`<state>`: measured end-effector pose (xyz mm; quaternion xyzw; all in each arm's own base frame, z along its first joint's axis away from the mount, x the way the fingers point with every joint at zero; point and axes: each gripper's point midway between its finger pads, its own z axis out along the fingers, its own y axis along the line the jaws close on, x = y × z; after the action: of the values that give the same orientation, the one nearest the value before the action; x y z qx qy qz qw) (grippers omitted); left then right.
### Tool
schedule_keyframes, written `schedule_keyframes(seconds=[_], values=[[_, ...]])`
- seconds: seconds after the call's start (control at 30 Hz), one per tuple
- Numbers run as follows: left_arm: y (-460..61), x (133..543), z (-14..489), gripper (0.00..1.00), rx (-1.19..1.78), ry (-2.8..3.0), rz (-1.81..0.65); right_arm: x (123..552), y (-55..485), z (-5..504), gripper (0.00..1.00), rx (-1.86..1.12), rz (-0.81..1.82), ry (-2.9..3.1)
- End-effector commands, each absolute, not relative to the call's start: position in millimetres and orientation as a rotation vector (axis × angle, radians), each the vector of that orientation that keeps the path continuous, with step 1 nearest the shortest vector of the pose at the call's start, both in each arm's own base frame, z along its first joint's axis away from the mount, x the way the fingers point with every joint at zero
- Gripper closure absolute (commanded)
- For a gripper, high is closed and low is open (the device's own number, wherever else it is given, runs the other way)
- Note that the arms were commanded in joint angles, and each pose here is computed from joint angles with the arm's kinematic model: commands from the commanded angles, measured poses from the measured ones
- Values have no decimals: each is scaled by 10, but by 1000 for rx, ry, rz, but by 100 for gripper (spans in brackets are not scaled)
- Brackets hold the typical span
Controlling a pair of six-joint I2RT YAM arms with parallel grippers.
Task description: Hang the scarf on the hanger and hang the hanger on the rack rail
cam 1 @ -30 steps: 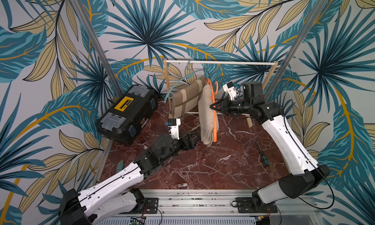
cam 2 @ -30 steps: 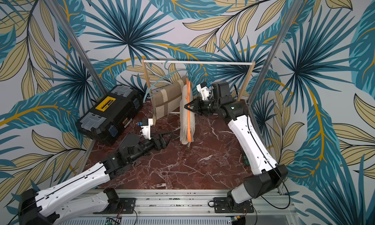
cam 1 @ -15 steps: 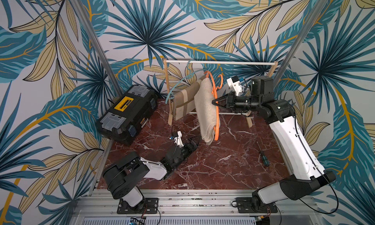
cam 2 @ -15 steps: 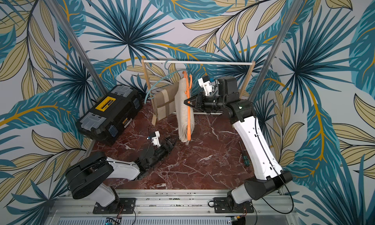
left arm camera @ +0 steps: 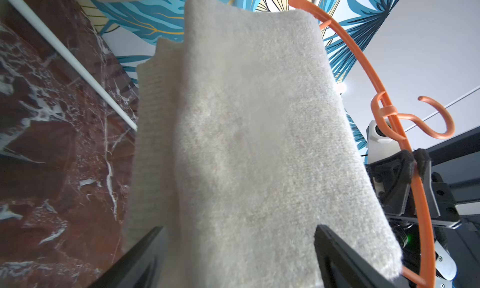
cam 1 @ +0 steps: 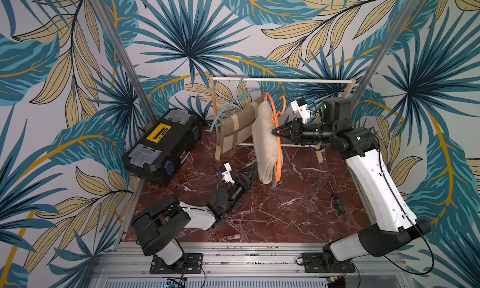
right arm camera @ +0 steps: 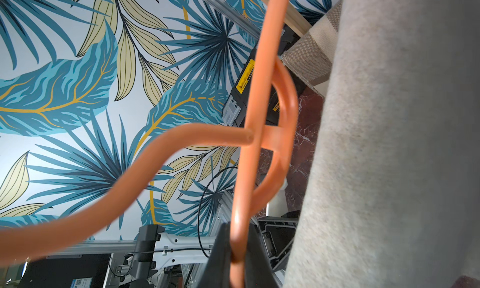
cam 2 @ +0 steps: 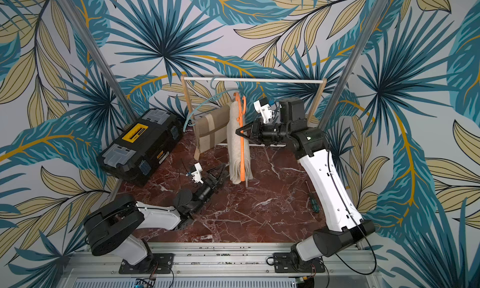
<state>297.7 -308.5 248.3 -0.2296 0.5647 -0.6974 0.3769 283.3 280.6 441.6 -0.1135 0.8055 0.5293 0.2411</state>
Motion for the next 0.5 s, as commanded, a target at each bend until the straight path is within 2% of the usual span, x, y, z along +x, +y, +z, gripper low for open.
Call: schedule_keyframes(seconds=[0.0, 0.3, 0.4, 0.47], values=[[-3258, 2947, 2618, 7, -552, 1411, -1853, 2707, 2780, 4809, 100, -400, 1481, 2054], [-3314, 2906, 2581, 7, -556, 1423, -1854, 2707, 2799, 4865, 100, -409, 1502, 2034], [-3347, 2927, 2662, 15, -544, 1401, -1860, 2696, 2799, 4859, 100, -410, 1507, 2034], [-3374, 2937, 2738, 24, -529, 1382, -1867, 2681, 2791, 4843, 100, -407, 1510, 2036]])
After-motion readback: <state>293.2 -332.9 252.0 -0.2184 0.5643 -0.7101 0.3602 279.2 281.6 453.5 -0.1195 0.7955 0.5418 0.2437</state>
